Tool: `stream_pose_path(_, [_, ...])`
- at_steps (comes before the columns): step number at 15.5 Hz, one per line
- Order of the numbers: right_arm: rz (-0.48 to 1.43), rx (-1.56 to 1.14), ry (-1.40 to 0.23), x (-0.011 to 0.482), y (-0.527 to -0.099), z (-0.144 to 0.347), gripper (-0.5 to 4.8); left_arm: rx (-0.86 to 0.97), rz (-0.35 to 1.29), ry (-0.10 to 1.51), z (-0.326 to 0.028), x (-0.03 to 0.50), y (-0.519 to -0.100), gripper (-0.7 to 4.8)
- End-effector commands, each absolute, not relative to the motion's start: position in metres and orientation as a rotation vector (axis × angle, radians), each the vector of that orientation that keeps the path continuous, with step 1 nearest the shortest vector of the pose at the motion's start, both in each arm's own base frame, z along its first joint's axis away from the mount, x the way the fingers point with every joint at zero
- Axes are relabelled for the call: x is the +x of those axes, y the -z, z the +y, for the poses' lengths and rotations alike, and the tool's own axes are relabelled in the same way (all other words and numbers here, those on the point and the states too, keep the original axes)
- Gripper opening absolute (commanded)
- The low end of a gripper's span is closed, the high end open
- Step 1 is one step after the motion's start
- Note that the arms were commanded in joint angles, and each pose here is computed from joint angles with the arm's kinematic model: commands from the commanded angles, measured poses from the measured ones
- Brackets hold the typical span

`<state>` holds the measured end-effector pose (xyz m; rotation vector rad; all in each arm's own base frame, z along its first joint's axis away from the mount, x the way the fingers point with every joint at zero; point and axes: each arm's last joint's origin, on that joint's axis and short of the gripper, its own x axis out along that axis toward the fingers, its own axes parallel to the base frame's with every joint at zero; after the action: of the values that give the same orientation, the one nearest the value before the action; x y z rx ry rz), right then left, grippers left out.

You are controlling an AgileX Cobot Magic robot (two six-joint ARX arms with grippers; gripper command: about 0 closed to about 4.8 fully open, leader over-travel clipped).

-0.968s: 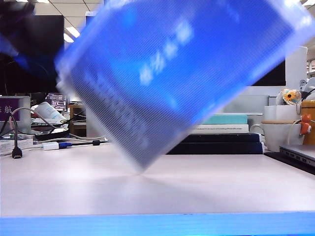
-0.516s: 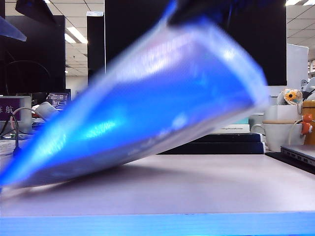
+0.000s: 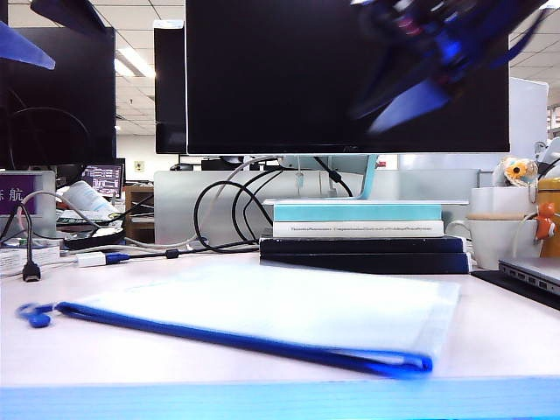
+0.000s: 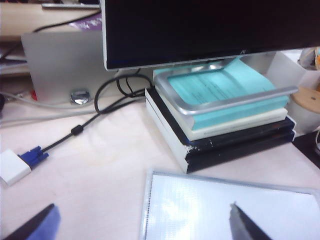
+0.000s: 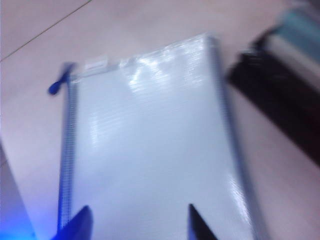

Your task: Pick up the transparent plastic file bag with a blue zipper and open its zipper.

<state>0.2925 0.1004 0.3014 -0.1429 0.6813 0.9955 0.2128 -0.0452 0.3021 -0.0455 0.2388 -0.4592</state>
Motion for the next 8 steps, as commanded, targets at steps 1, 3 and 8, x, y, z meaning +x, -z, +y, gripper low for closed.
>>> stream_pose_path(1, [0.671,-0.045,-0.897,0.276,-0.327,0.074,2.74,-0.055,0.213,0.519,-0.047,0.211,-0.306,4.79])
stream_pose_path(3, [0.602,-0.017,-0.839,0.259,-0.348,0.058,2.74,-0.057,0.194,0.556,-0.048,0.211,-0.308,4.79])
stream_pose_path(8, [0.162,-0.062,-0.507,0.188,-0.424,0.026,0.98,0.014,0.047,0.450,-0.025,0.184,-0.330,3.56])
